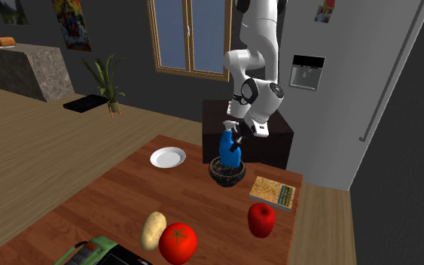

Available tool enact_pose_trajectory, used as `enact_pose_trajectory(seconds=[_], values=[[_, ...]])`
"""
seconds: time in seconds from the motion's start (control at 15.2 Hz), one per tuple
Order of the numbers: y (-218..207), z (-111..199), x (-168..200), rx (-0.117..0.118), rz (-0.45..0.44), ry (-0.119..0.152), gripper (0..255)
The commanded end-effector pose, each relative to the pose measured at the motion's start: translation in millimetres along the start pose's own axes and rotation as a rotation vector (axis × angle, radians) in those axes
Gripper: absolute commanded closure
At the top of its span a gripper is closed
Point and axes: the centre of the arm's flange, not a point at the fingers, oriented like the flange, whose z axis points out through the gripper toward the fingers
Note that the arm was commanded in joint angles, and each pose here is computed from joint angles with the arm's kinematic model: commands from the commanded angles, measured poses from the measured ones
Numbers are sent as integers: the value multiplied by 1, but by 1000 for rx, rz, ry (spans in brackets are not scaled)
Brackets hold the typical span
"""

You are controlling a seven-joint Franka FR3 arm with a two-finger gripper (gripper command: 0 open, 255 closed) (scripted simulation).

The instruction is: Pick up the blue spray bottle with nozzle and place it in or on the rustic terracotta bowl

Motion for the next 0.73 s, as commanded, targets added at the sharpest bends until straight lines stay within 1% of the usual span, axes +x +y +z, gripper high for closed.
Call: enact_pose_trajectory(seconds=[0.0,0.4,0.46,0.66], values=[[0,4,2,0,0,0,255],[1,4,2,0,0,0,255],[1,4,2,0,0,0,0],[1,4,2,0,0,0,0]])
